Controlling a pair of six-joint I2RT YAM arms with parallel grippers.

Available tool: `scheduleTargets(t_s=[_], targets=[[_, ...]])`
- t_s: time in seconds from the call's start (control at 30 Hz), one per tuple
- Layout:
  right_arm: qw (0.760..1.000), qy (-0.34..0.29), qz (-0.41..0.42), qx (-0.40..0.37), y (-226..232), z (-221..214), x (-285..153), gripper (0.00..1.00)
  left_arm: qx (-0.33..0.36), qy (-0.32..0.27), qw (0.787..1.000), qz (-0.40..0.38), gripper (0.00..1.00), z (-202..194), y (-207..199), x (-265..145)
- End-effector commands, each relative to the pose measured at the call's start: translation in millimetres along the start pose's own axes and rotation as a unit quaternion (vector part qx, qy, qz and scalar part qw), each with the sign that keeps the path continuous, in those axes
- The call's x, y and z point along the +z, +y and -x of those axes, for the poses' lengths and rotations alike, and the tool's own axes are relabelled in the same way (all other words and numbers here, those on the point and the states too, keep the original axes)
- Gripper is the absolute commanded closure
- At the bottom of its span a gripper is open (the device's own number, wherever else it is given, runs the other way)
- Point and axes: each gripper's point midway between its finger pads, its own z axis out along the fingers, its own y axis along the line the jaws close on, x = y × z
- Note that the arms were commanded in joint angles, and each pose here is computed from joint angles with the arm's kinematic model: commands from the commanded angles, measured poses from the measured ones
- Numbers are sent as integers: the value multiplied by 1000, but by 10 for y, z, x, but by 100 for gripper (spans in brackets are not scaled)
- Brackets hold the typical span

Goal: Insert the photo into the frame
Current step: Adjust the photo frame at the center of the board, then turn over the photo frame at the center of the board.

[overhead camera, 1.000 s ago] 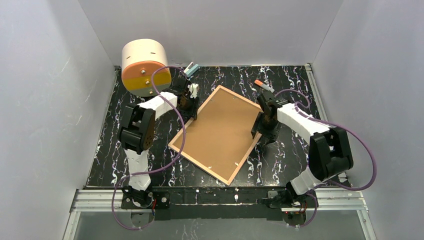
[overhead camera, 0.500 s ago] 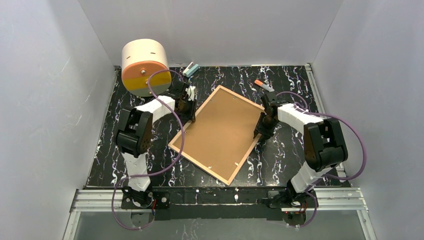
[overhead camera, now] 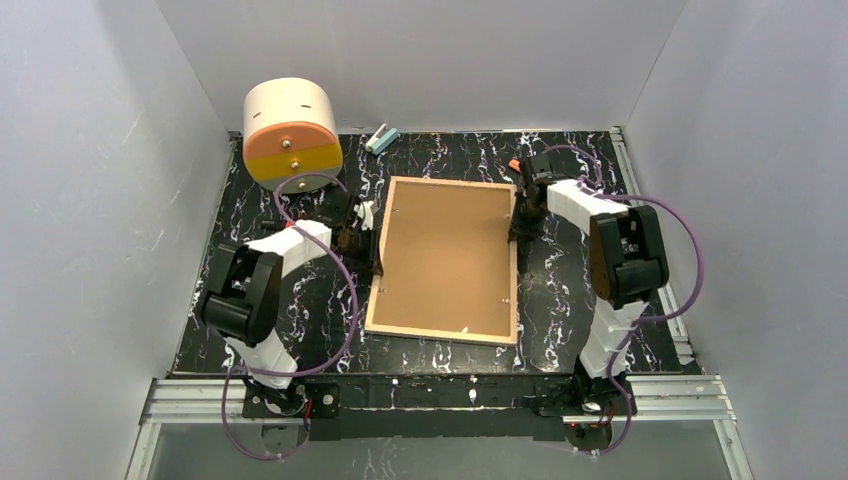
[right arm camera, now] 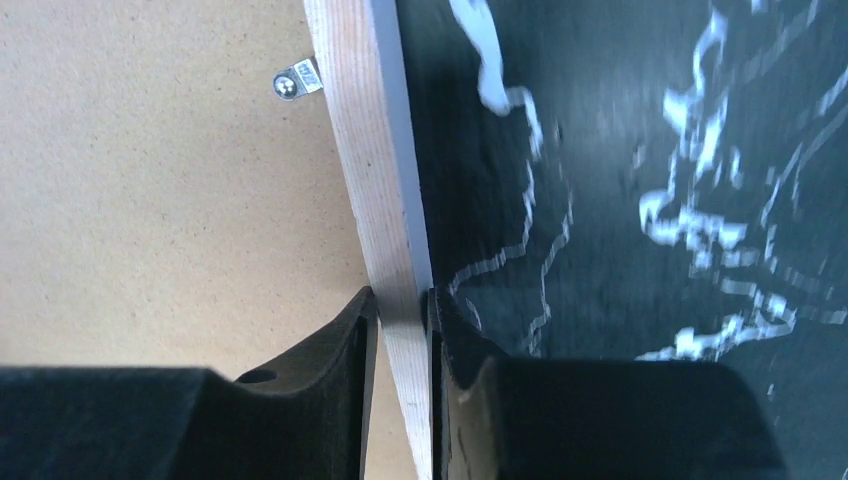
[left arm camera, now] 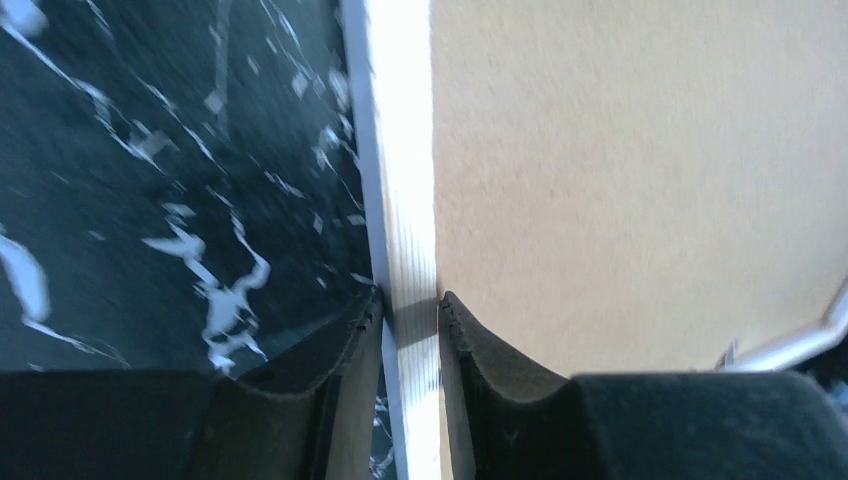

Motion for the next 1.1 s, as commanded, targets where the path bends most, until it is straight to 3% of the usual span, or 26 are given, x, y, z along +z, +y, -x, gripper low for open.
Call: scheduleTargets(t_s=[0.0, 0.2, 0.33, 0.53, 0.63, 0.73, 1.07], targets=[[995, -90, 21, -38, 232, 688, 8, 74, -26, 28, 994, -100, 75, -305, -381, -194], [995, -100, -18, -3, 320, 953, -366, 48, -24, -12, 994, -105, 69, -344, -423, -457], [994, -102, -36, -26, 584, 778, -603, 36, -36, -47, 996, -67, 53, -299, -336, -655], [992, -77, -6, -95, 1541, 19, -647, 36, -128, -113, 983, 71, 38, -300, 109, -953], [993, -49, 23, -107, 2002, -387, -545, 39, -179, -130, 971, 95, 34, -364, 208, -1023], [988, -61, 32, -137, 2452, -648, -538, 41, -213, -133, 964, 89, 34, -460, 213, -1015], [984, -26, 17, -177, 2791, -1308, -136, 48, -267, -105, 956, 60, 33, -795, 239, -848]])
